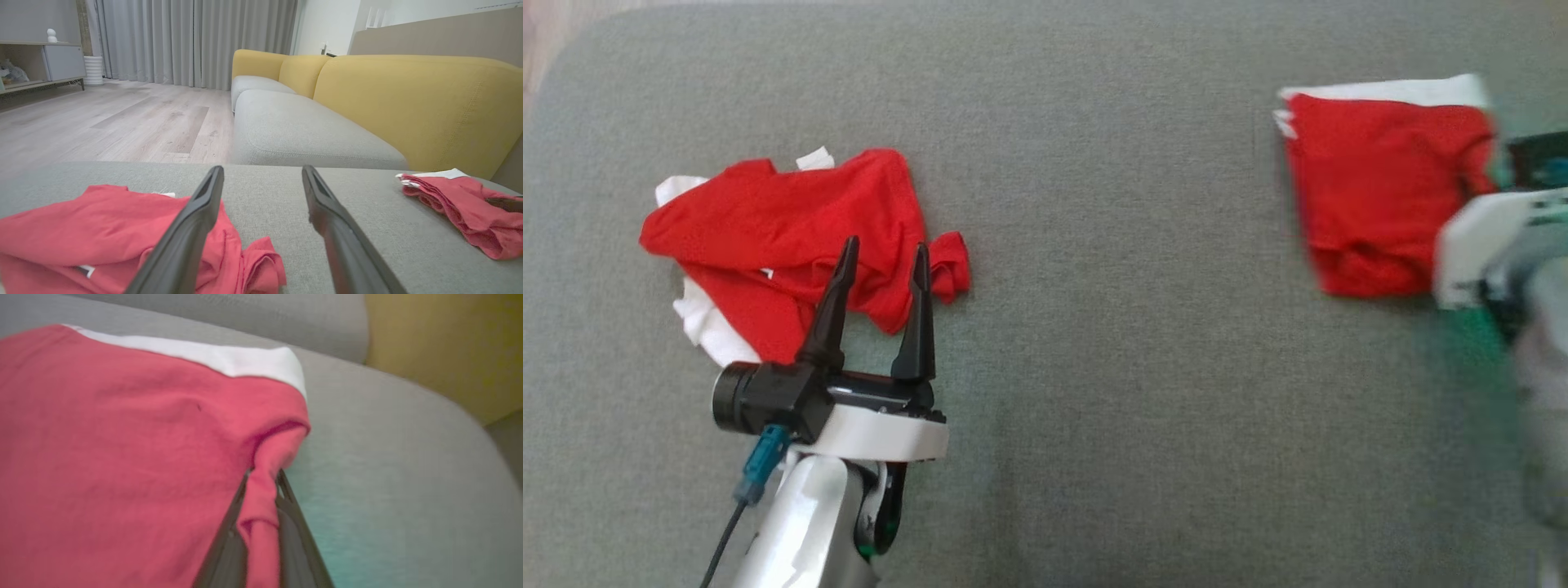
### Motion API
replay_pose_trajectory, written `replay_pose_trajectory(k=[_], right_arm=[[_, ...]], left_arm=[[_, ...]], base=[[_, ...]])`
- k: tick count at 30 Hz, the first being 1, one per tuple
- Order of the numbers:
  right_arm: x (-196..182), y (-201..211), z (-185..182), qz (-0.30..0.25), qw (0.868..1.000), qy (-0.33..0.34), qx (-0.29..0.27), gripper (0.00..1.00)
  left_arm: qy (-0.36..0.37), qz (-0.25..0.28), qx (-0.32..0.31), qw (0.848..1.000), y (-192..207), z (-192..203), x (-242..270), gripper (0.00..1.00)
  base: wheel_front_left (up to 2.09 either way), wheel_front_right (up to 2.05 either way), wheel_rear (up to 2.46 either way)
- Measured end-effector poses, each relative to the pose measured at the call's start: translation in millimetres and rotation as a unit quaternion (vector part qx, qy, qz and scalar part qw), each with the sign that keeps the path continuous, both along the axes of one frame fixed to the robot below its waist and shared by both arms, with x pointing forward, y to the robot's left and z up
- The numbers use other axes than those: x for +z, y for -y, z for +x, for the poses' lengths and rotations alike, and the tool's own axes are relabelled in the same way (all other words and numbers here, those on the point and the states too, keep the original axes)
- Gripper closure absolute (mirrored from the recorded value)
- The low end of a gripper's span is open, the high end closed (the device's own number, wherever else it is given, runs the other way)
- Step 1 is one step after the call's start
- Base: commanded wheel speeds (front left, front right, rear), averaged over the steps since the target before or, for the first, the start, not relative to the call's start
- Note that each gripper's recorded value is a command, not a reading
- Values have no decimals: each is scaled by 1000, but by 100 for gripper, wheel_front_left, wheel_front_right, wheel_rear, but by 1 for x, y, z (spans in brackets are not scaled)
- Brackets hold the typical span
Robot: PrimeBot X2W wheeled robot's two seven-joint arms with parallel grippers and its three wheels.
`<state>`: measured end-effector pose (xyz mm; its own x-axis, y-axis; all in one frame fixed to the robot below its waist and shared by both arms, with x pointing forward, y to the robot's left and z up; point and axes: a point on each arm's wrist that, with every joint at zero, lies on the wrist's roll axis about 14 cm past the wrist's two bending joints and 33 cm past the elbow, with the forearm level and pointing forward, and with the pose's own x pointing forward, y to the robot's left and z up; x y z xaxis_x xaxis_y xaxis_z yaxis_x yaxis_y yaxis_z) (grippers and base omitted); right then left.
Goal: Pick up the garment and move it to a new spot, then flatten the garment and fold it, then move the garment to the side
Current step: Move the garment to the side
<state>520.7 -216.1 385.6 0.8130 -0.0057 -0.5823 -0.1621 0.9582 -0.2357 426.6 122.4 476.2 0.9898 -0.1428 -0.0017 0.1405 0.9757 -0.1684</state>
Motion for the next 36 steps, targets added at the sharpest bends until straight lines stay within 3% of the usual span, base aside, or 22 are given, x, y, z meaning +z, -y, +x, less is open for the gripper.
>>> replay_pose_trajectory(k=[6,10,21,22,23,32,36], right_arm=[[16,89,-8,-140,990,-11,8,100],[22,139,-14,-203,979,-29,1,100],[23,158,-12,-197,980,-29,-28,100],[26,158,-11,-194,980,-22,-30,43],[31,158,-9,-192,981,-14,-32,0],[77,131,6,-162,983,77,-29,0],[119,83,13,-92,979,183,-15,0]], left_arm=[[4,-2,0,1000,0,1,2,0],[-4,0,10,1000,-7,3,-4,0],[-6,5,17,1000,-15,7,-8,0],[-6,5,17,1000,-15,7,-7,0],[-4,5,17,1000,-15,7,-6,0],[24,6,14,1000,-12,5,16,0],[43,3,16,999,-12,-5,32,0]], base=[[0,0,0],[0,0,0],[0,0,0],[0,0,0],[0,0,0],[0,0,0],[0,0,0]])
